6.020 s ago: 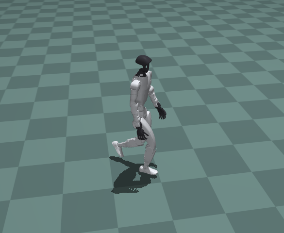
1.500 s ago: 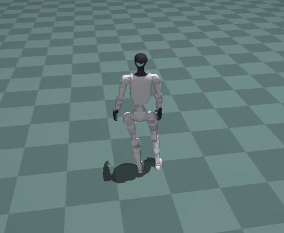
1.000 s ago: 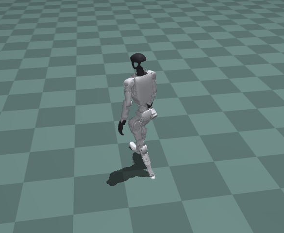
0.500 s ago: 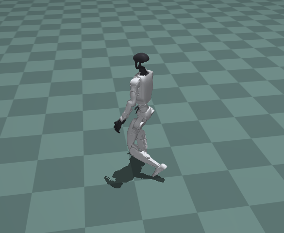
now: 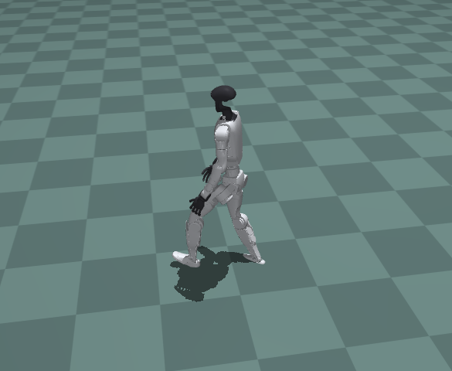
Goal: Walk
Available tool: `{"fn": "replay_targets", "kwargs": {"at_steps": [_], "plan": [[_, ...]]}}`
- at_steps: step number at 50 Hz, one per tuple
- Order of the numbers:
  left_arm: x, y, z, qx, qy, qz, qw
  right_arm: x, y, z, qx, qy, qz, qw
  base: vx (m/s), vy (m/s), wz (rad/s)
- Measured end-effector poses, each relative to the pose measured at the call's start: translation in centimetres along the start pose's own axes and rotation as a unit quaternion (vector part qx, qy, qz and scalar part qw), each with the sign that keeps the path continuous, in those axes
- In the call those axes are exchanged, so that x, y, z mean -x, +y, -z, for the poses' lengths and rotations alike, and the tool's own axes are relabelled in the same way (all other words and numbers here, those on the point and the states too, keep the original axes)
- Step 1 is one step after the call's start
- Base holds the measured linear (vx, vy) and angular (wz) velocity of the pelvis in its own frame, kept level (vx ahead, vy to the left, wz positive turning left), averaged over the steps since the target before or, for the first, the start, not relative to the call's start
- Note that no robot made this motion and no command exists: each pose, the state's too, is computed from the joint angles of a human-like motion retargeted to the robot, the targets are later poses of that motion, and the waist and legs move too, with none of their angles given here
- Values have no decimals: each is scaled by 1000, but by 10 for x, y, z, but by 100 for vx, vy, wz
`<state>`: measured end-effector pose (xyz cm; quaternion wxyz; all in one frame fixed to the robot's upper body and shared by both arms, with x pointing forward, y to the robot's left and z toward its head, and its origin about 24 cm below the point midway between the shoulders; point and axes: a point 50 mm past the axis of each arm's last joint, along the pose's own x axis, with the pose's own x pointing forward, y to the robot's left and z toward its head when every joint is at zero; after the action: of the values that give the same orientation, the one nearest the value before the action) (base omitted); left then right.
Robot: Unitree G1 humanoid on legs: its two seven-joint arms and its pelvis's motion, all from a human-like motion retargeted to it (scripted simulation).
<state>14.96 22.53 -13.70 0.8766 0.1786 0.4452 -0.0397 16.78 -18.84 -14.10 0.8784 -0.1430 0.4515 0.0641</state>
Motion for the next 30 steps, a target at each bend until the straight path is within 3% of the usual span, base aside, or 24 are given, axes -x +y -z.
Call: {"fn": "replay_targets", "kwargs": {"at_steps": [10, 20, 30], "plan": [[11, -24, 39, 22, 76, 34, 996, 1, 9, 6, -12, 10, -9, 1000, 38, 13, -5], [24, -33, 70, 95, 122, 35, 987, 14, 7, 52, -86, 83, 6, 993, 51, 21, 44], [17, -3, 56, 94, 100, -10, 990, 11, -14, 38, -104, 52, 31, 993, 46, 16, 41]]}}
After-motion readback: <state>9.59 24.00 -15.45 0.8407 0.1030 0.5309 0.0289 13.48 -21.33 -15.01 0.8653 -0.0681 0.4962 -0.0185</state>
